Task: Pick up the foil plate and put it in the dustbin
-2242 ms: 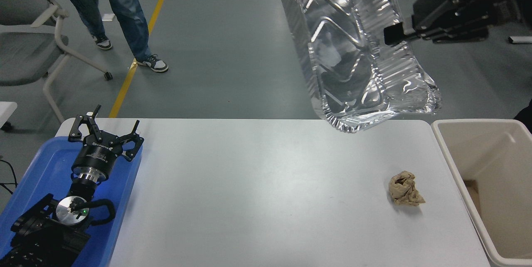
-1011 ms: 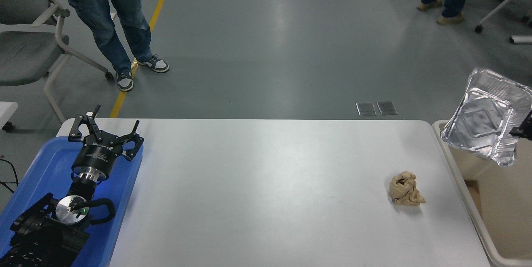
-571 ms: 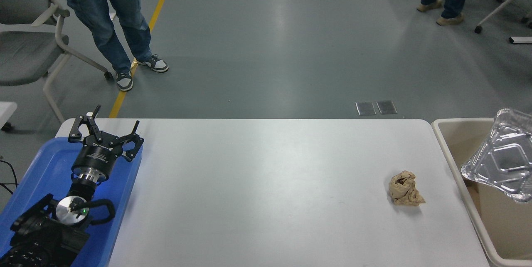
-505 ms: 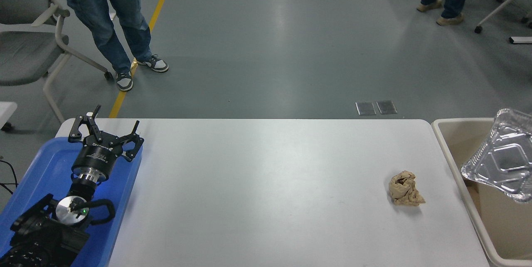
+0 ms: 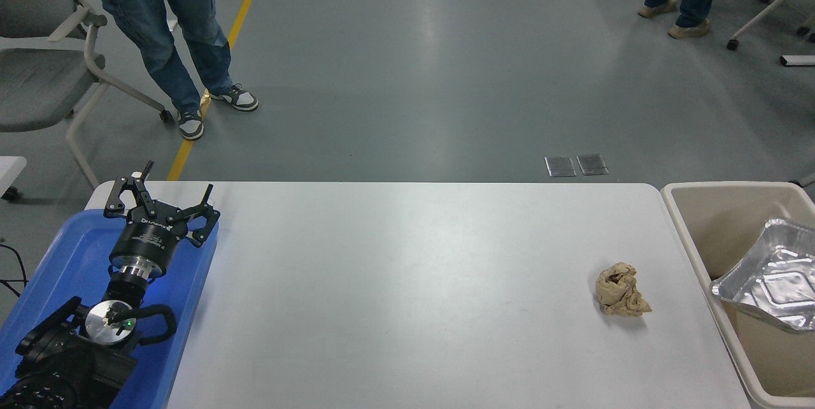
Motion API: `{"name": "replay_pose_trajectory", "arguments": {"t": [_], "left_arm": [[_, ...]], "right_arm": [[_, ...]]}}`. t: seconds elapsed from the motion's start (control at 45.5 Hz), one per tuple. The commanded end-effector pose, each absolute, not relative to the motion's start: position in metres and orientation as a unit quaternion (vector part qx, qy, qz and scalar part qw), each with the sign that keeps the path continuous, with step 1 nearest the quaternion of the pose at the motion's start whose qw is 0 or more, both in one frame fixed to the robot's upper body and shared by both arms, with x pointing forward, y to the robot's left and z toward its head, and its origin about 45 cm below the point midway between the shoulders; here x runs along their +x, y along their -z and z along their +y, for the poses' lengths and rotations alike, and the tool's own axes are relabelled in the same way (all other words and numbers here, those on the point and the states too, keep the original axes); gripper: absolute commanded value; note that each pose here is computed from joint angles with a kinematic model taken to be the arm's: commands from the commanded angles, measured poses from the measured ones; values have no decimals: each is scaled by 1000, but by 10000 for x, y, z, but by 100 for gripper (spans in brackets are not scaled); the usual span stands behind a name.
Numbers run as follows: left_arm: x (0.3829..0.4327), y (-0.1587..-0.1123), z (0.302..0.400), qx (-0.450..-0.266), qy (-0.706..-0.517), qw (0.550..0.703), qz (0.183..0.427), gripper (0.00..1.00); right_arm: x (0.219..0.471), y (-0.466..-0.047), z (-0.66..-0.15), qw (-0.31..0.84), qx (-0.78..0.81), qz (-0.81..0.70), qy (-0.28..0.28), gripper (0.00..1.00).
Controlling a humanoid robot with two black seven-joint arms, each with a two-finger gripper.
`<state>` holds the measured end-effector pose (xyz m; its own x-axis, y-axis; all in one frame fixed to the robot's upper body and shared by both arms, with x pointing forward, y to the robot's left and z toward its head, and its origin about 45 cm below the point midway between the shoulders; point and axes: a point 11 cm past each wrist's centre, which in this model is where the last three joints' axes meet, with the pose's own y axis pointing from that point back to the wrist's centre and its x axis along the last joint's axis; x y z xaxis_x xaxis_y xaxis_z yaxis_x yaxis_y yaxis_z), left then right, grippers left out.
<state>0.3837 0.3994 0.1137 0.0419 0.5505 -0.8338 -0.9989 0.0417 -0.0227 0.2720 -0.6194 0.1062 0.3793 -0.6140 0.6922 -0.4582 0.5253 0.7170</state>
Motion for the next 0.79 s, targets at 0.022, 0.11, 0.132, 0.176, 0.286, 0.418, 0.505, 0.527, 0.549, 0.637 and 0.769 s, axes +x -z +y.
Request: {"name": "replay_pose_trajectory", "arguments": {"t": [0.022, 0.11, 0.132, 0.176, 0.286, 0.418, 0.505, 0.527, 0.549, 0.637, 0.769], "left_arm": [[3837, -1137, 3994, -335, -606, 639, 335, 99], [3842, -1141, 3990, -334, -605, 640, 335, 99], [3837, -1136, 3992, -334, -605, 640, 335, 99], [3842, -1140, 3988, -334, -605, 641, 335, 99], [3842, -1140, 3988, -334, -605, 641, 335, 99], [3844, -1142, 3983, -333, -604, 642, 335, 99], [3844, -1142, 3983, -333, -604, 642, 335, 99], [3844, -1142, 3983, -333, -604, 642, 335, 99], [3842, -1139, 3986, -333, -605, 641, 335, 99], [3842, -1139, 3986, -333, -605, 641, 335, 99], [3842, -1138, 3984, -332, -605, 641, 336, 99]], "right_arm": [[2767, -1140, -6174, 663, 504, -550, 68, 100], [2944, -1273, -6025, 634, 546, -543, 74, 100], [2983, -1309, -5974, 627, 558, -539, 75, 100], [3024, -1389, -5897, 619, 575, -530, 78, 100], [3214, -1575, -5462, 593, 633, -492, 79, 100], [3326, -1712, -4943, 602, 683, -410, 53, 100], [3387, -1864, -4589, 607, 710, -356, 26, 100], [3400, -1903, -4492, 606, 717, -344, 21, 100], [3414, -1957, -4390, 601, 725, -335, 18, 100], [3411, -2199, -4084, 593, 746, -303, 1, 100], [3276, -2569, -3714, 594, 763, -253, -19, 100]]}}
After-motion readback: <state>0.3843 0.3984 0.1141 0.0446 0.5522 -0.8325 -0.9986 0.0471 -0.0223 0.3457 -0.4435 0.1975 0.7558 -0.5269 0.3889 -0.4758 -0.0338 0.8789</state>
